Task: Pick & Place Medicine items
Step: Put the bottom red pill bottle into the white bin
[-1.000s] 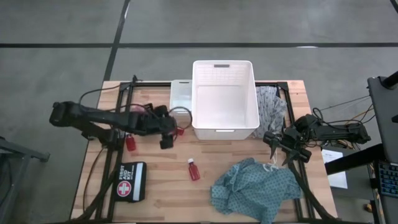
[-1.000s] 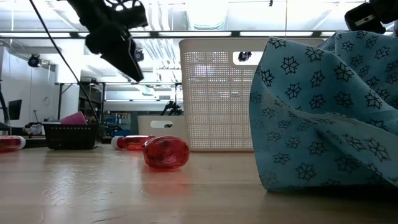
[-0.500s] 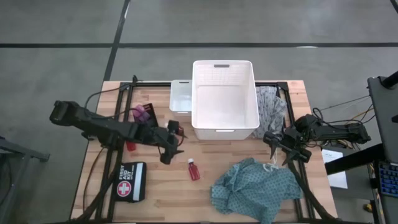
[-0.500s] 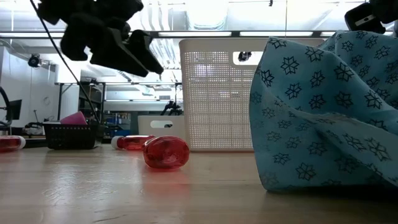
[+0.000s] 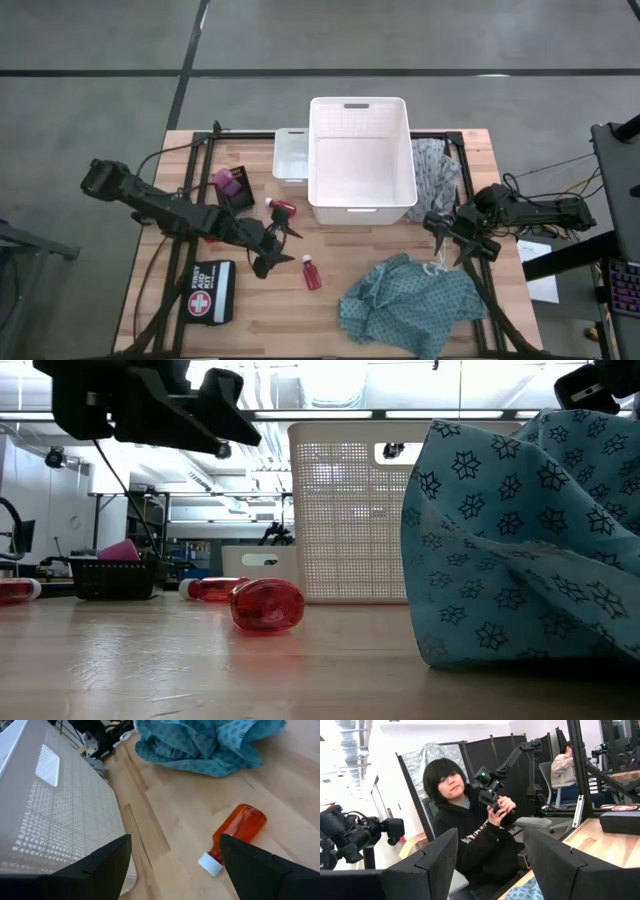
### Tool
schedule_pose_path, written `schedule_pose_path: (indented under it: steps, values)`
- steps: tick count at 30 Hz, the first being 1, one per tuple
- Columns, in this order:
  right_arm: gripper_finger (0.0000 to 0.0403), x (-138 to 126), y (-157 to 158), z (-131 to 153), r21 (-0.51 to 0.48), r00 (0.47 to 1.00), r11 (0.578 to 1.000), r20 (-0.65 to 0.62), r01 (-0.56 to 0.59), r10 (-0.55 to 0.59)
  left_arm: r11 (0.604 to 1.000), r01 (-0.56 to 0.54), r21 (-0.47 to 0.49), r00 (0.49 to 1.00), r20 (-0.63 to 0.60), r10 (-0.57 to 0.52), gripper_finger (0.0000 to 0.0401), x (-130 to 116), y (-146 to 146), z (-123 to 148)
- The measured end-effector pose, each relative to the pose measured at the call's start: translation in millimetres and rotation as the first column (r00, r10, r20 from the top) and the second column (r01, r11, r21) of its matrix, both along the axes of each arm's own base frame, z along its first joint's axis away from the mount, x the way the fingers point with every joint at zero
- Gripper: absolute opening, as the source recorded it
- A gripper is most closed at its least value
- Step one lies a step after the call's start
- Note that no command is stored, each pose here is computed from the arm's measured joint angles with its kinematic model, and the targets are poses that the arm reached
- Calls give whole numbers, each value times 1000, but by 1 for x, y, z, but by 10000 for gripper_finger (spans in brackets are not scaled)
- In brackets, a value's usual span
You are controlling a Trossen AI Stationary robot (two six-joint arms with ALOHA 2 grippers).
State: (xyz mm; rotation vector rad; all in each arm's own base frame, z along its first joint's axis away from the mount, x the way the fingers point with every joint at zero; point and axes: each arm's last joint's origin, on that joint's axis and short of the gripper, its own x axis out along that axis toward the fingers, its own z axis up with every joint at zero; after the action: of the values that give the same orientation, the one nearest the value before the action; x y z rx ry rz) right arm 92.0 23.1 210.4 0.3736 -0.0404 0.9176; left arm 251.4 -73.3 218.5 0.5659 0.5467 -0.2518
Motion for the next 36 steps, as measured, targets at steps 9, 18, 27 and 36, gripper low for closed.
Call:
schedule_pose_path:
  steps: [9, 18, 27, 36]
  values:
    - [224, 0, 0, 0, 0, 1000, 1000, 0, 0, 0, 999, 25, -22, 1000, 0, -25, 300, 0, -14, -2]
    - [224, 0, 0, 0, 0, 1000, 1000, 0, 0, 0, 1000, 10, -24, 1000, 5, -10, 292, 17, -39, -14]
    - [224, 0, 0, 0, 0, 1000, 1000, -1, 0, 0, 998, 18, 58, 982, -189, -7, 292, 54, -58, -43]
    - [224, 0, 0, 0, 0, 1000, 1000, -1, 0, 0, 993, 20, 117, 937, -347, 22, 291, 75, -66, -60]
